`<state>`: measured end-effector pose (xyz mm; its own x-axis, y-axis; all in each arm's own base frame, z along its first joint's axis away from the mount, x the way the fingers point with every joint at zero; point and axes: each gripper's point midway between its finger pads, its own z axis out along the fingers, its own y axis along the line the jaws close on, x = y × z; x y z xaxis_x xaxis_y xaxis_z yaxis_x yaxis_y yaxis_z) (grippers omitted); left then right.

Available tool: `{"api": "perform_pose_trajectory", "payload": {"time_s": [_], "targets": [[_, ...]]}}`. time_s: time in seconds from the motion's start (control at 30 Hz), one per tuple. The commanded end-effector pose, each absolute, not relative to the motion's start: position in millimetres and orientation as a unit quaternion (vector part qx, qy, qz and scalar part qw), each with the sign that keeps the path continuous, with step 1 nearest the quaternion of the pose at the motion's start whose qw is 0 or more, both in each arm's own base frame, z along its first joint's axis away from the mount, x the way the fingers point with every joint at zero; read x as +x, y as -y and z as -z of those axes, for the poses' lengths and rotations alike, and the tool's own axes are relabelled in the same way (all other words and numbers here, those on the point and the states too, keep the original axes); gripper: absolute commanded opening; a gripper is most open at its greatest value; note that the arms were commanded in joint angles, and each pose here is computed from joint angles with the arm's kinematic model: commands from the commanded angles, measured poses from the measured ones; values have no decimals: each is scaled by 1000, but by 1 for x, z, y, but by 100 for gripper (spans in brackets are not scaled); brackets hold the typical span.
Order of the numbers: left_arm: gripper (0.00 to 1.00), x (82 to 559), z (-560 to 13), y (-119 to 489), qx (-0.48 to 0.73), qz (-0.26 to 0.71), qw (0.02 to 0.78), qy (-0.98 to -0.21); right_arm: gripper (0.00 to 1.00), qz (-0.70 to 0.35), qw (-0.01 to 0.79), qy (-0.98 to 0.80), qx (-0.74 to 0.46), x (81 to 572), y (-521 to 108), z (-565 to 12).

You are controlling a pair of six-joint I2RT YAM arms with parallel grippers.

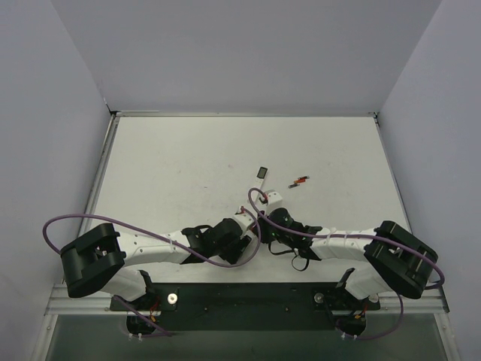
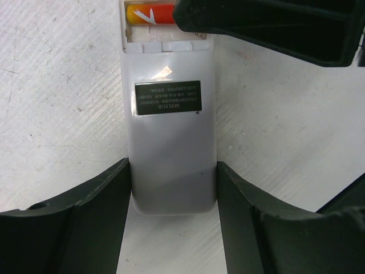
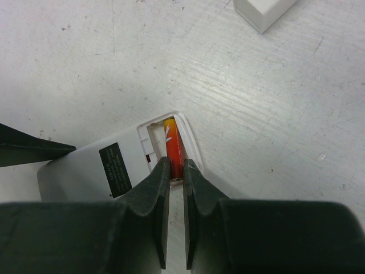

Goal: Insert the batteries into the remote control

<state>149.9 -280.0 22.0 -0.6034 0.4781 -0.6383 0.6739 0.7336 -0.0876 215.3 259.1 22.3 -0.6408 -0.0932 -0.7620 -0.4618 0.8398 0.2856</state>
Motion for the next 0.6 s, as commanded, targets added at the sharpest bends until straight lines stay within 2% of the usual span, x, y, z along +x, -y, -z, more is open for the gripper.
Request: {"api": "perform_pose_trajectory", "payload": {"time_s": [0.0,0.3,0.57], "targets": [[0,129,-32,303,352,233,282,-862,0,-175,393,-884,-182,219,-242,-3],[0,126,-31,299,351,237,279,-862,2,-116,387,-875,-268,218,-239,8],[0,122,-25,292,348,232,272,-867,5,-33,414,-849,-326,222,-241,-4]]}}
